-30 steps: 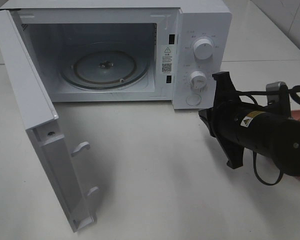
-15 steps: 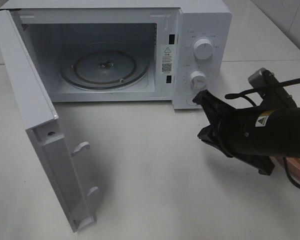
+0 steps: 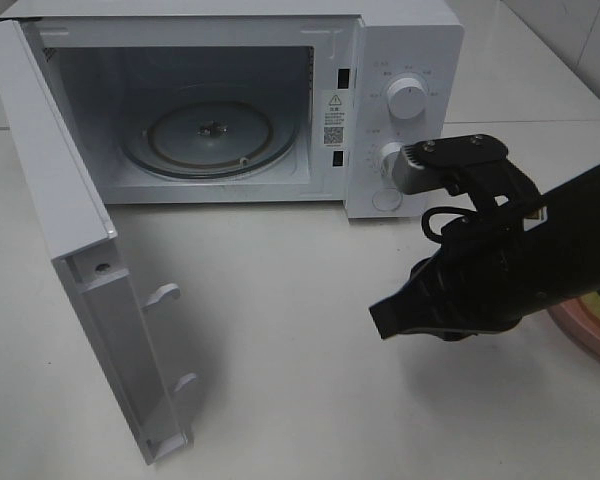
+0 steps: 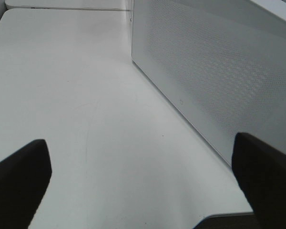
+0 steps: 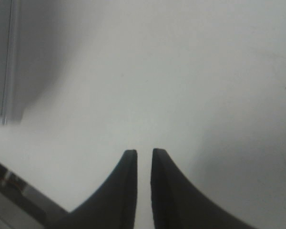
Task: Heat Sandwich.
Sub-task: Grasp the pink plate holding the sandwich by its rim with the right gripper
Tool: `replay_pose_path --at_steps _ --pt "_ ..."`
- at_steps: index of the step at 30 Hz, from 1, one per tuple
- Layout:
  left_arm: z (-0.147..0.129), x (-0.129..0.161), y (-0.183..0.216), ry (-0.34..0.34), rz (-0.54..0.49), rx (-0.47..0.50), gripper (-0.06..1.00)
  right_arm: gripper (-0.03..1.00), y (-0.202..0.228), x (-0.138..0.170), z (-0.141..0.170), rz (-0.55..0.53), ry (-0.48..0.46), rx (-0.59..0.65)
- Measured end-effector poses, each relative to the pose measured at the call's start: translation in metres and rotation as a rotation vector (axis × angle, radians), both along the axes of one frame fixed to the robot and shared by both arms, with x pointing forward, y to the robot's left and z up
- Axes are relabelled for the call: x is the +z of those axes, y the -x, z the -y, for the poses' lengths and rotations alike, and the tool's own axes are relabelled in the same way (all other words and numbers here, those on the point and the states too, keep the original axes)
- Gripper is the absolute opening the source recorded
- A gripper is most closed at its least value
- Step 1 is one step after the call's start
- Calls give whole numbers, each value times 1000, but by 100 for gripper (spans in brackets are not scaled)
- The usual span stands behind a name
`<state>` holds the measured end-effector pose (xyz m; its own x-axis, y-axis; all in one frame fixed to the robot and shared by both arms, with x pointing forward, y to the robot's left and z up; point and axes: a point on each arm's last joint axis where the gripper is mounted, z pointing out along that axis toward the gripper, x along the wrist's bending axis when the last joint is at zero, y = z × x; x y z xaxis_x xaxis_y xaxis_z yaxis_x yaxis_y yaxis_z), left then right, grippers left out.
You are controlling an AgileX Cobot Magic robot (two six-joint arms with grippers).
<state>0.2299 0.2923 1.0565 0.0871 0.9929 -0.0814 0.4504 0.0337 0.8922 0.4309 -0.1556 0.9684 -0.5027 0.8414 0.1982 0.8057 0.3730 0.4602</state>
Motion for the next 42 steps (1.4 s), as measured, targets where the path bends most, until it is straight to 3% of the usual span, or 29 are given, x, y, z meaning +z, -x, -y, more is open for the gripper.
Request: replay_pose_path --at_steps 5,8,15,17,18,19,21,22,27,42 --pt "0 0 0 0 0 0 97 17 2 9 2 -42 119 149" --pt "0 0 0 0 0 0 97 18 2 12 4 -55 164 172" --pt "0 0 0 0 0 0 97 31 -6 26 11 -103 235 110" --pt "0 0 0 0 0 0 97 38 -9 28 15 -114 241 77" --pt "0 0 0 0 0 0 97 48 -12 29 21 -121 254 50" --pt "0 0 0 0 0 0 97 48 -12 29 21 -121 254 50" --pt "0 0 0 0 0 0 97 61 -15 29 27 -125 264 27" --pt "0 0 0 0 0 0 97 73 -17 29 33 -131 281 14" --pt "0 0 0 0 0 0 97 91 -24 29 47 -129 300 -29" --pt "0 0 0 0 0 0 97 91 -38 29 89 -133 330 -183"
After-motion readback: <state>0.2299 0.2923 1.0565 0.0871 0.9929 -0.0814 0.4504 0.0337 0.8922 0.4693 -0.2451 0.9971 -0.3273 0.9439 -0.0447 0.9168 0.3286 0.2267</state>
